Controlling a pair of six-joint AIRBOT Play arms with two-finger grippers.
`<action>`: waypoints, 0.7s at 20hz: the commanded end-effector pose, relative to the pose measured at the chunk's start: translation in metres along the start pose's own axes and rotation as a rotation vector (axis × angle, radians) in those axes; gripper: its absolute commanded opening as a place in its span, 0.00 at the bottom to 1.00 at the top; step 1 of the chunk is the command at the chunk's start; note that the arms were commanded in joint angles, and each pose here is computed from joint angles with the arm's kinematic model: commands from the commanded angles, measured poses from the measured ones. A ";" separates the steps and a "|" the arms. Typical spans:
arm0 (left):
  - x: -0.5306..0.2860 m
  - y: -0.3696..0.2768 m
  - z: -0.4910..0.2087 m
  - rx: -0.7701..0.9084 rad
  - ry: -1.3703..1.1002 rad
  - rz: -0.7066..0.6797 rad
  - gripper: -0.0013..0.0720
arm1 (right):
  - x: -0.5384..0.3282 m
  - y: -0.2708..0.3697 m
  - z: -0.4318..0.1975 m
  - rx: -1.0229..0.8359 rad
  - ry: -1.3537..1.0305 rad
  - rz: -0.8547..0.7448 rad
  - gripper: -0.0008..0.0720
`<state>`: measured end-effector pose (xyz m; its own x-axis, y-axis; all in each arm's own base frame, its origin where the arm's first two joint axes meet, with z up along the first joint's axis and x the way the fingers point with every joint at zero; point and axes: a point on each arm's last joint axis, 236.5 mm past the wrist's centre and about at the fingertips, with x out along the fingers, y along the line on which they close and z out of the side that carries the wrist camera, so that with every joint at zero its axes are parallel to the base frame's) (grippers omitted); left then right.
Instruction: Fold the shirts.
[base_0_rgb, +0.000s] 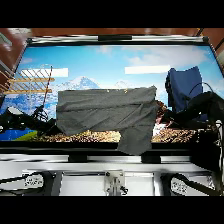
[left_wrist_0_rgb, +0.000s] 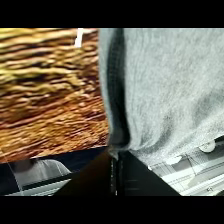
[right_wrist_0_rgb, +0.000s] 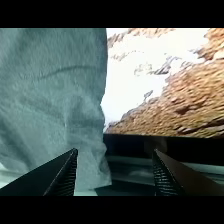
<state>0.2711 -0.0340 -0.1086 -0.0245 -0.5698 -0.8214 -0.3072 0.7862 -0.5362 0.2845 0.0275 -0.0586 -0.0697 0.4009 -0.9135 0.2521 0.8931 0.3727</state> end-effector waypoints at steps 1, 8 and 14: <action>0.001 -0.004 0.001 0.018 -0.005 -0.012 0.07 | 0.037 0.007 -0.024 -0.052 0.061 -0.012 0.82; 0.001 -0.004 0.002 0.039 -0.008 -0.011 0.07 | 0.068 0.020 -0.027 0.042 0.018 0.072 0.76; -0.004 -0.006 0.008 0.064 -0.024 -0.009 0.07 | 0.076 0.030 -0.025 0.081 0.024 0.127 0.47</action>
<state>0.2768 -0.0359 -0.1059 -0.0072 -0.5743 -0.8186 -0.2620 0.7911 -0.5527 0.2588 0.0846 -0.1106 -0.0714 0.4956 -0.8656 0.3212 0.8330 0.4504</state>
